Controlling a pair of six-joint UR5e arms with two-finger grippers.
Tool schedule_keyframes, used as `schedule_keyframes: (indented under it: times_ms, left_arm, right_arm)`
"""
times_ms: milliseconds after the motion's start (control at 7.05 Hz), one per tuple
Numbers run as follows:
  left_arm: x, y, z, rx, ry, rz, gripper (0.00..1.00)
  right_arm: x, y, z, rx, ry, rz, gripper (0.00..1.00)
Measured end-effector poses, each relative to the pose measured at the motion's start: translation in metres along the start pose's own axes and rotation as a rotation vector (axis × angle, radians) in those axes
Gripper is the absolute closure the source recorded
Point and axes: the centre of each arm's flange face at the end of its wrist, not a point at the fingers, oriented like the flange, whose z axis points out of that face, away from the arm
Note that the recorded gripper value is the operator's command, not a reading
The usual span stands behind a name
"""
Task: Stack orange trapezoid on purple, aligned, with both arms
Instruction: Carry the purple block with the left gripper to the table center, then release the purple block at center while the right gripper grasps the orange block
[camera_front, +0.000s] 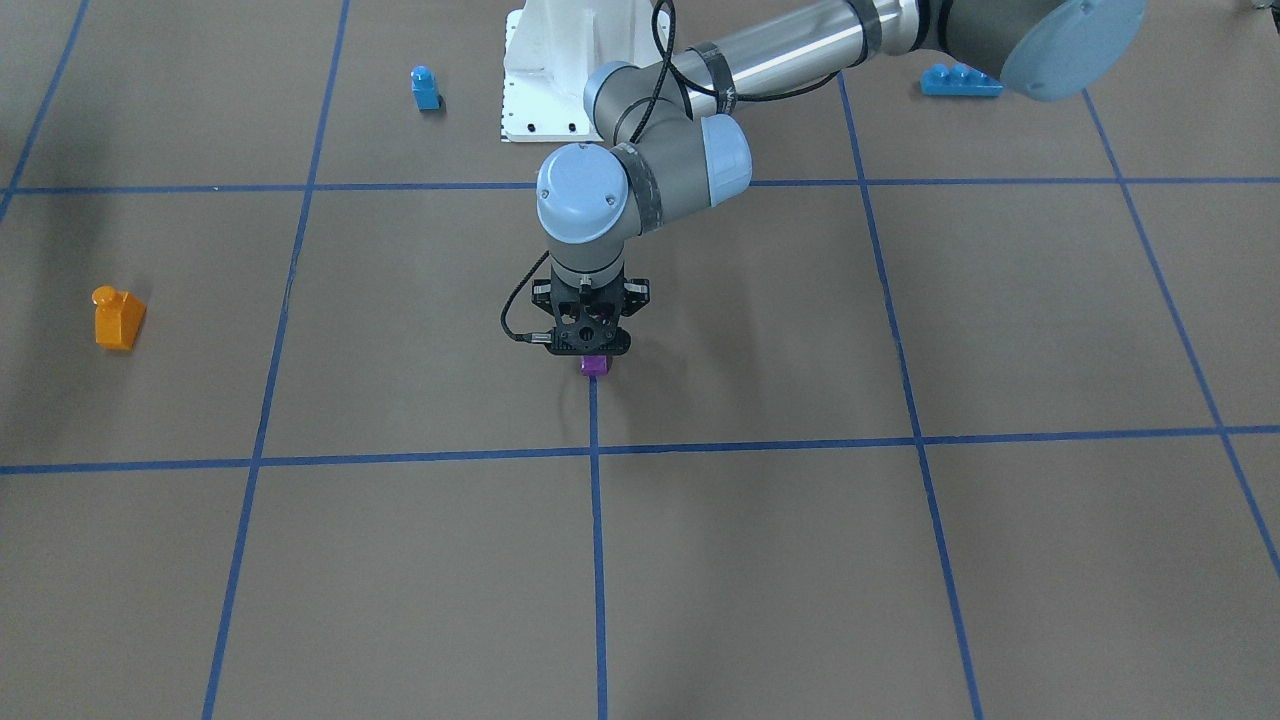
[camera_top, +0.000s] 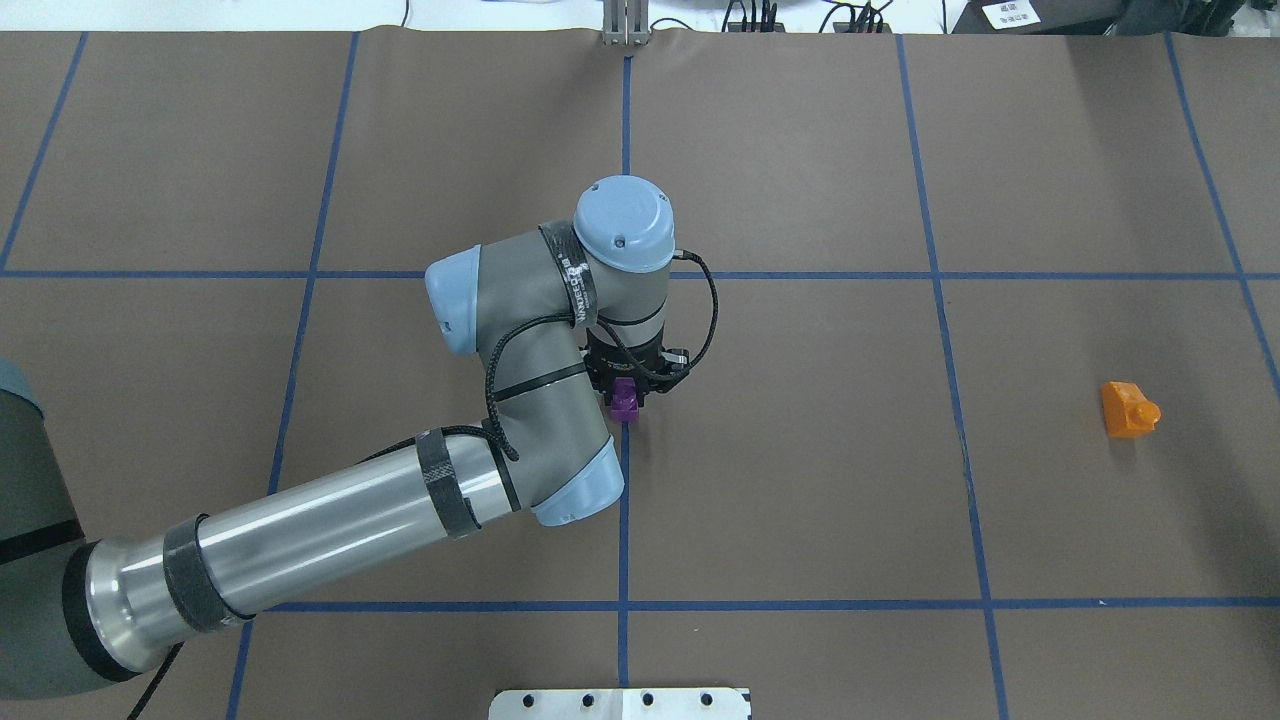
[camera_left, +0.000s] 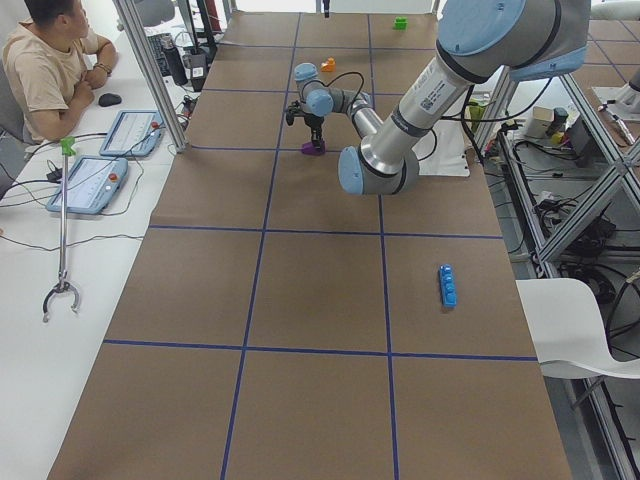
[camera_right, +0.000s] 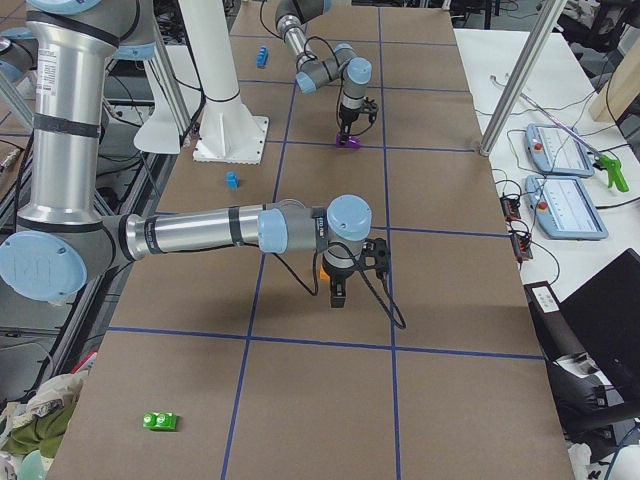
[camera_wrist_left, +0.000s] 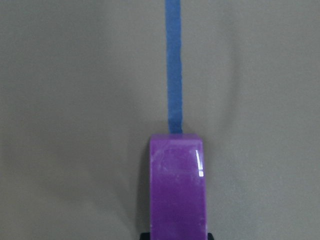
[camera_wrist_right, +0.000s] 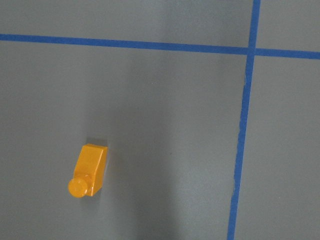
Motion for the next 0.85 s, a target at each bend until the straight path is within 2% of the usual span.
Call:
schedule_keyframes:
  times_ms: [426,851]
  left_arm:
    - [0.002,-0.001,-0.007,0.013,0.024,-0.002,0.00]
    - [0.003,-0.001,-0.064,0.062,0.088,-0.018,0.00]
  right_arm:
    - [-0.001,0.000,0.001,-0.002,0.000,-0.002,0.00]
    - [-0.031,-0.005,0.030,-0.065,0.006,-0.036,0.03]
